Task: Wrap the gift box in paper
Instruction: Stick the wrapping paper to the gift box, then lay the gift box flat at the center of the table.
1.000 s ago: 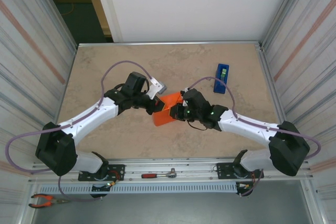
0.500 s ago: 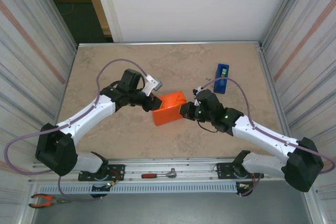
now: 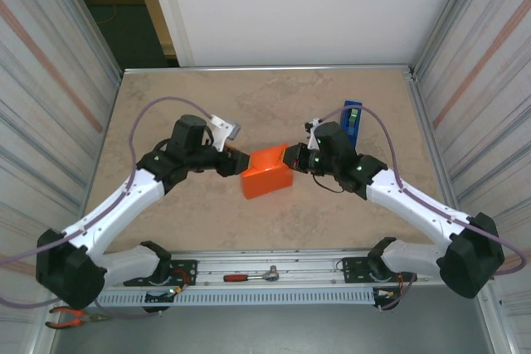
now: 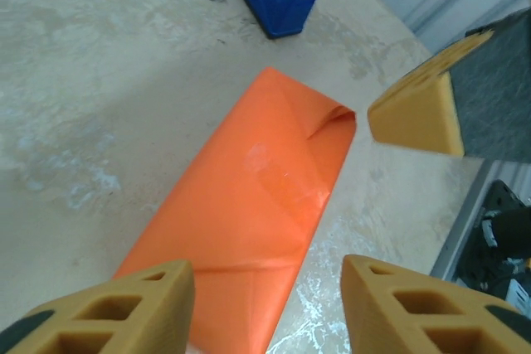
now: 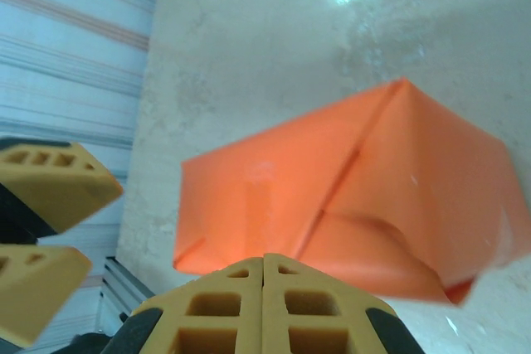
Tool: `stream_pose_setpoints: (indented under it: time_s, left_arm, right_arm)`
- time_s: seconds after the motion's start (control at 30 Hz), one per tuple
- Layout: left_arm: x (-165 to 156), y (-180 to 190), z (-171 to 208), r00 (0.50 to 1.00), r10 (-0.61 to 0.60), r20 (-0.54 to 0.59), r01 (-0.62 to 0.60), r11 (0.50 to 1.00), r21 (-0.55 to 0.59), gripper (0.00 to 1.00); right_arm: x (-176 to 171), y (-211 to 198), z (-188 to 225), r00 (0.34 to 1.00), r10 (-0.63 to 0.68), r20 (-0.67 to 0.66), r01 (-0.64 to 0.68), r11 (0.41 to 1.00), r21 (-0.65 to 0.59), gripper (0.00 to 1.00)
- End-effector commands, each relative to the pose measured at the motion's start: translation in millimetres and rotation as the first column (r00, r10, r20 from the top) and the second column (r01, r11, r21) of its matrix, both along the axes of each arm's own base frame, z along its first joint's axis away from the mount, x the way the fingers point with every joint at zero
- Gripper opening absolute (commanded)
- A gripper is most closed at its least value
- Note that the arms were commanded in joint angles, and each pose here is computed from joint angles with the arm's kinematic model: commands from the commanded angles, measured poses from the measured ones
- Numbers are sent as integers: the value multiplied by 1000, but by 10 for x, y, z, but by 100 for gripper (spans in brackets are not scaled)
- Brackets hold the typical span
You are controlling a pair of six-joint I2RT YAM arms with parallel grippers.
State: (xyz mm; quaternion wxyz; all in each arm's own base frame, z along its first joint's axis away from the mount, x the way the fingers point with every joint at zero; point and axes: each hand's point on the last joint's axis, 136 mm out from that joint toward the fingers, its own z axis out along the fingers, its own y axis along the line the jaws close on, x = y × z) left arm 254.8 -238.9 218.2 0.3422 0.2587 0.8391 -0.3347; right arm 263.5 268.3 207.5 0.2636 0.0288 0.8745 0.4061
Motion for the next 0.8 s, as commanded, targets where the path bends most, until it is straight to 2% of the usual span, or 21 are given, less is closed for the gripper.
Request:
stream_pose_setpoints:
  time_s: [0.0, 0.27, 0.4, 0.53, 0.77]
  left_arm:
    - [-40, 122, -44, 996, 86, -30, -86, 996, -28, 54]
    - [-563, 143, -420, 990, 83, -114, -88, 995, -39, 57]
    - [-732, 32, -612, 987, 78, -139, -87, 994, -59, 57]
    - [-775, -119, -753, 983, 68, -170, -88, 990, -112, 57]
    - [-677, -349, -820, 985, 59, -160, -85, 984, -157, 52]
  right_arm:
    - [-9, 93, 46, 998, 67, 18, -67, 998, 9, 0]
    - [-403, -55, -272, 992, 126, -28, -127, 992, -30, 0]
    - [-604, -215, -535, 989, 130, -64, -134, 989, -65, 9]
    - [-667, -310, -750, 990, 118, -80, -125, 988, -89, 21]
    - [-583, -306, -837, 995, 86, -56, -89, 994, -61, 20]
